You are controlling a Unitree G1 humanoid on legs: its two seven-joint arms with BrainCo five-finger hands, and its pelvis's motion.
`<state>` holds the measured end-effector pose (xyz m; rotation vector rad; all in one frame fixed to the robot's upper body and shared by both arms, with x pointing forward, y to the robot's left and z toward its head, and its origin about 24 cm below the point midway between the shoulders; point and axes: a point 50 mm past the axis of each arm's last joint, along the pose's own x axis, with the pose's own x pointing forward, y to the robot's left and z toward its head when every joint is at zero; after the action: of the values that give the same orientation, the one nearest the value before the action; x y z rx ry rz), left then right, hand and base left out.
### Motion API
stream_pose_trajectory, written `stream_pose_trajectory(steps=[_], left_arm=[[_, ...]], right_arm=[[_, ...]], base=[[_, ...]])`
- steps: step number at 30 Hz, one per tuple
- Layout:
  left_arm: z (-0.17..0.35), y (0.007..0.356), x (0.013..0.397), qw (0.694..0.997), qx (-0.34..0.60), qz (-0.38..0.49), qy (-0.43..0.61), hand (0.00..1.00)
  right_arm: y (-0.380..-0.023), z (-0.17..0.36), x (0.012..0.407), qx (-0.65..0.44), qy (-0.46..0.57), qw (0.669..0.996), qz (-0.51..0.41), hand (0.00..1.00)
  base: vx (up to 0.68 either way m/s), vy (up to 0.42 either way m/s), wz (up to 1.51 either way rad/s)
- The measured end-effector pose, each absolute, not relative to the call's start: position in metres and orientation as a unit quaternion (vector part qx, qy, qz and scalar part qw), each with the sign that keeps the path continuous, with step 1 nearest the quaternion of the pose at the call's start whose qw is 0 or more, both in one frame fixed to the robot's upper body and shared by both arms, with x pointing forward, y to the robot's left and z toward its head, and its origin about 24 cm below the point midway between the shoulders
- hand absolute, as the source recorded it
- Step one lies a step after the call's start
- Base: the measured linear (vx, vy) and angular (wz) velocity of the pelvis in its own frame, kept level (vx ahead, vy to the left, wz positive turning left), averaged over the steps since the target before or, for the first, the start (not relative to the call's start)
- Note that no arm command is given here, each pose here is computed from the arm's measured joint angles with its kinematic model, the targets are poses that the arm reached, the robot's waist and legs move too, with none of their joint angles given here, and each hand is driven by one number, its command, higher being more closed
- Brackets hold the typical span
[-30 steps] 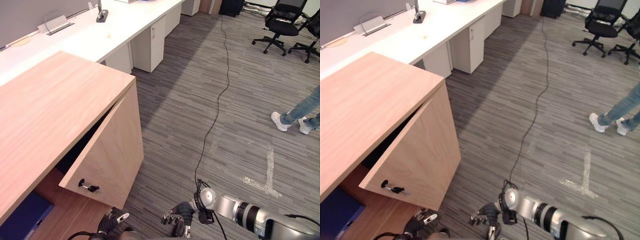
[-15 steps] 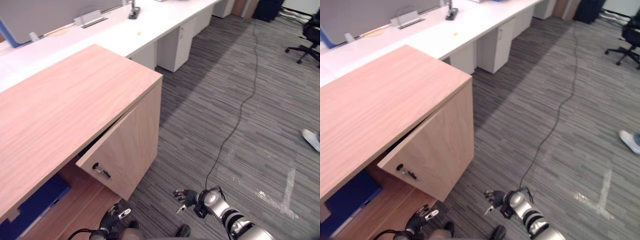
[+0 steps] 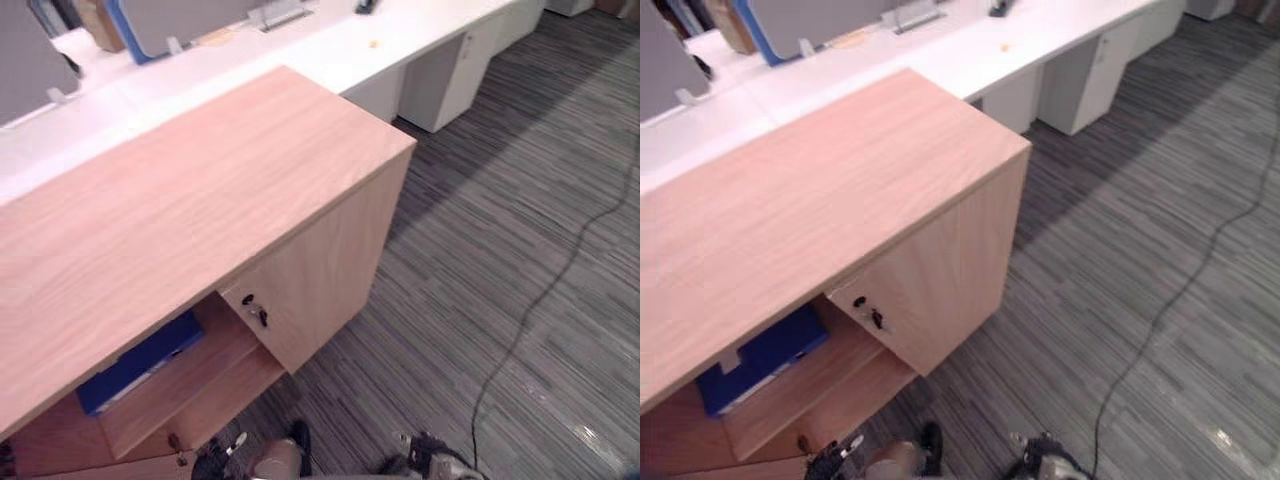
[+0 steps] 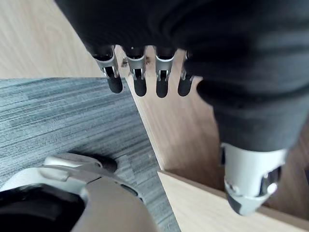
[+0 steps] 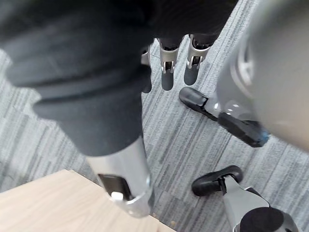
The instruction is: Walk over to the cabinet, pick up the folder, carry it to the office cabinet, place the folder inside the office cabinet, then close the office cabinet door
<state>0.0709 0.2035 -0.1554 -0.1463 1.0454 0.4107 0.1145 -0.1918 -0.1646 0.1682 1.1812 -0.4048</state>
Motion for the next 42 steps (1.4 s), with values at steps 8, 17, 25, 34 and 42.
stream_pose_trajectory(steps=[8,17,25,34,42], left_arm=[[-0.157,0.207,0.069,0.848,-0.020,0.166,0.503,0.00],[-0.151,0.215,0.089,0.866,0.051,0.129,0.480,0.00],[-0.148,0.224,0.085,0.866,0.044,0.169,0.469,0.00],[-0.146,0.215,0.098,0.875,0.100,0.104,0.462,0.00],[-0.145,0.209,0.106,0.869,0.200,-0.011,0.452,0.00]], right_arm=[[-0.207,-0.167,0.093,0.074,0.563,0.793,-0.221,0.00],[-0.196,-0.164,0.097,0.115,0.522,0.811,-0.240,0.00],[-0.176,-0.168,0.096,0.102,0.538,0.812,-0.200,0.00],[-0.206,-0.169,0.081,0.092,0.555,0.789,-0.248,0.00],[-0.203,-0.171,0.072,0.140,0.554,0.767,-0.292,0.00]], base=[[0.16,0.151,1.21],[0.04,-0.028,1.38],[0.09,-0.226,0.67],[-0.02,-0.042,0.65],[0.10,0.088,0.80]])
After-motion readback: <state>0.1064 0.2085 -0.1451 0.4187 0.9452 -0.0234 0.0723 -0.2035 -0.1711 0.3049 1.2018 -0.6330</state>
